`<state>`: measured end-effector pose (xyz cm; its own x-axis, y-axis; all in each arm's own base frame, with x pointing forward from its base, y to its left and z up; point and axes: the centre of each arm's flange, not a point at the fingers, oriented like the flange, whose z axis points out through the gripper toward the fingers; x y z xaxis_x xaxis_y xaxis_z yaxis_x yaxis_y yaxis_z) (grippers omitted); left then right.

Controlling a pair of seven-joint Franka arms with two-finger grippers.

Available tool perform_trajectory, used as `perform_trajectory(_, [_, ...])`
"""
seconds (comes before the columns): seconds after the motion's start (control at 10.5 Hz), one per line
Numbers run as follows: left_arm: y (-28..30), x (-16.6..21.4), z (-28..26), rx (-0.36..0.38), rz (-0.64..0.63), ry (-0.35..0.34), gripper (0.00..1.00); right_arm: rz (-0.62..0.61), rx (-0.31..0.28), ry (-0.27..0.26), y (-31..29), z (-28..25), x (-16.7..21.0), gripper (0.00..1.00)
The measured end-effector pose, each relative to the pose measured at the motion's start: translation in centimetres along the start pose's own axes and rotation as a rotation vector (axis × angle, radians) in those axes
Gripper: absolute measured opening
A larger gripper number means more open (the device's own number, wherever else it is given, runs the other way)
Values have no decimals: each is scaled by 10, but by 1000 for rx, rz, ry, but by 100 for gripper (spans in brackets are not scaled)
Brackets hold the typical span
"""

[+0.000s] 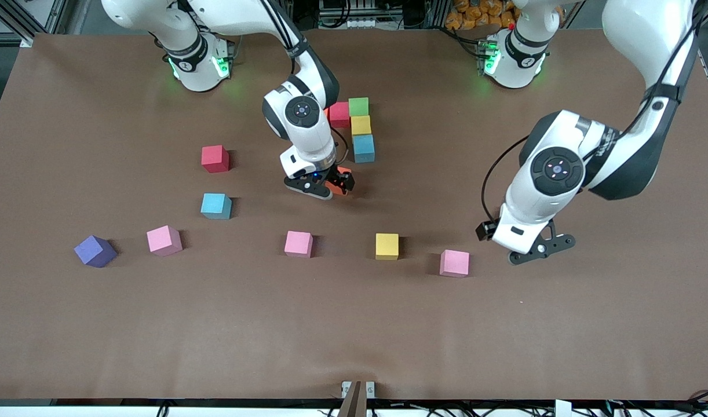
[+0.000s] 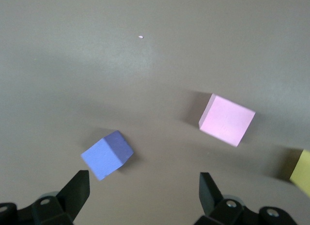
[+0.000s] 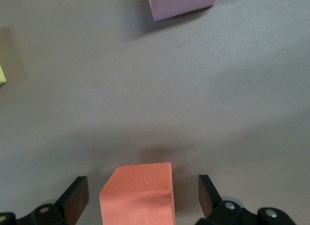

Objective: Form number 2 with 11 blocks

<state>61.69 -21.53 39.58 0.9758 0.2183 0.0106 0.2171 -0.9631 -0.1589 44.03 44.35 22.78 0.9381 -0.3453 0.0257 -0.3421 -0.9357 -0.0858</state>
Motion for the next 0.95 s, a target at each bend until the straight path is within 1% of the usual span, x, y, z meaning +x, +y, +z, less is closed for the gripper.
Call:
perform_trajectory(0.19, [-14, -8, -19, 4, 97, 4, 100, -15, -9, -2, -4, 8, -8, 100])
perform_trajectory(0.38, [-39, -9, -32, -1, 228, 8, 100, -27, -14, -3, -7, 13, -14, 100])
perform_trajectory(0.57, [-49, -8, -20, -18, 280, -29, 100, -36, -24, -6, -8, 19, -19, 98])
perform_trajectory(0.67, [-46, -6, -7, -27, 284, -36, 100, -40, -31, -8, -8, 24, -21, 93])
perform_trajectory(0.76, [-40, -2, 3, -52, 282, -29, 100, -42, -38, -10, -7, 28, -22, 75])
perform_trajectory(0.86, [-33, 1, 14, -79, 279, -25, 100, -42, -41, -11, -7, 30, -22, 66])
perform_trajectory(0.95, [-27, 5, 24, -92, 281, -25, 100, -44, -41, -11, -7, 30, -22, 63])
